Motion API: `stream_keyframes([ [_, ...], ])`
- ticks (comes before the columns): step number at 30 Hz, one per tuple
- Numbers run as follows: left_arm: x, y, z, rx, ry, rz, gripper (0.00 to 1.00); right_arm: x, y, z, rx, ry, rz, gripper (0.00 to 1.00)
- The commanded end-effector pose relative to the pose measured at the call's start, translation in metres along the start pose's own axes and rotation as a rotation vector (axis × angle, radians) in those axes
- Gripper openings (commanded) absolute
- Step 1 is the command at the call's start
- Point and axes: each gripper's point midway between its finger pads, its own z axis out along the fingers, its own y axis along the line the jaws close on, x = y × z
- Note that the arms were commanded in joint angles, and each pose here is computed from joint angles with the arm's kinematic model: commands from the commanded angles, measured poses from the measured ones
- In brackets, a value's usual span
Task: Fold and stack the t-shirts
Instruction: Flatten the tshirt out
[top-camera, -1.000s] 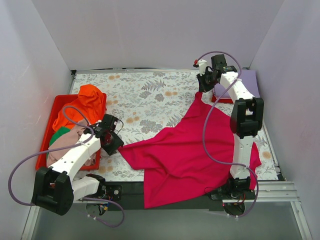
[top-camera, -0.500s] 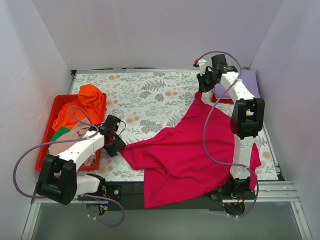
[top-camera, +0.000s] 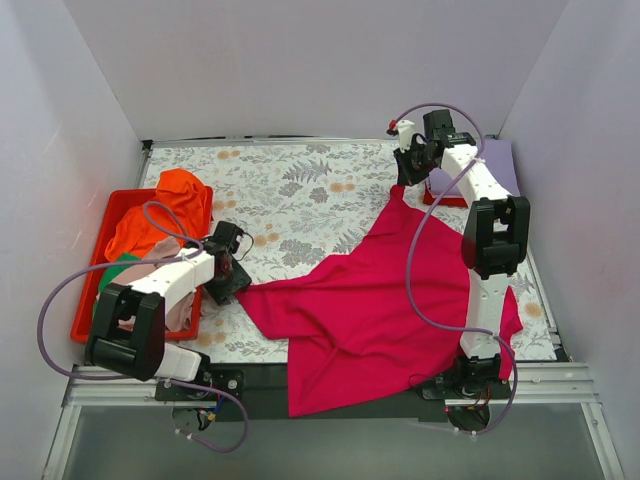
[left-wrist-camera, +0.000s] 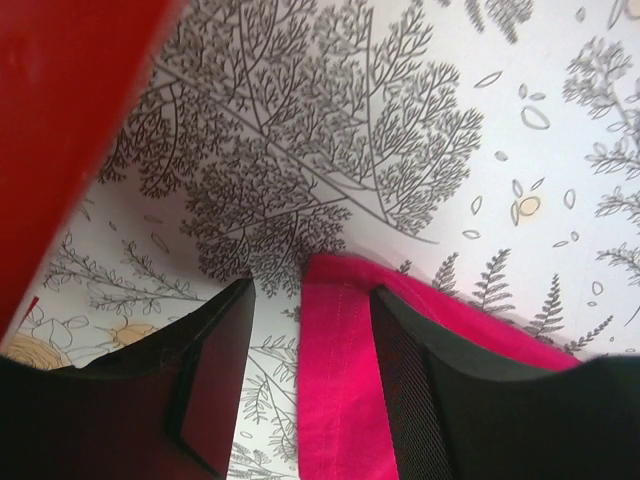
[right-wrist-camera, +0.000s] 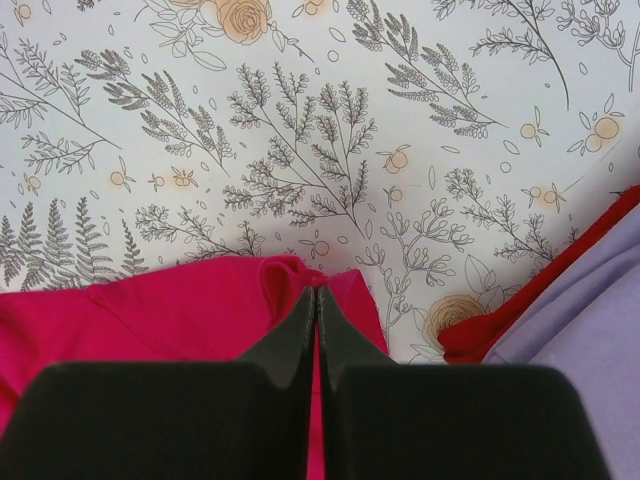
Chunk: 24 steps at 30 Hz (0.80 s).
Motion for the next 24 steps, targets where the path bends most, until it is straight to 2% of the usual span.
stream_keyframes([
  [1,-0.025,-0.010,-0.003,0.016,-0.081,0.012,0.49,-0.019,0.004,-0.019,0.004,-0.065,-0.017,0.01],
  [11,-0.031,-0.015,0.003,0.001,-0.079,0.054,0.43,-0.016,0.006,-0.018,-0.001,-0.061,-0.015,0.01],
  [15,-0.027,-0.015,0.007,0.001,-0.058,0.071,0.33,-0.016,0.007,-0.018,-0.008,-0.062,-0.013,0.01],
  [16,-0.025,-0.017,0.008,0.015,-0.047,0.078,0.21,-0.017,0.007,-0.020,-0.006,-0.067,-0.012,0.01],
  [19,-0.020,-0.018,0.009,0.034,-0.031,0.092,0.03,-0.020,0.008,-0.024,-0.005,-0.075,-0.018,0.01],
  [20,-0.019,-0.018,0.010,0.039,-0.028,0.094,0.00,-0.021,0.010,-0.026,-0.005,-0.078,-0.020,0.01],
  [24,-0.027,-0.029,-0.001,0.114,-0.063,0.116,0.00,-0.031,0.011,-0.039,0.006,-0.105,-0.043,0.01],
])
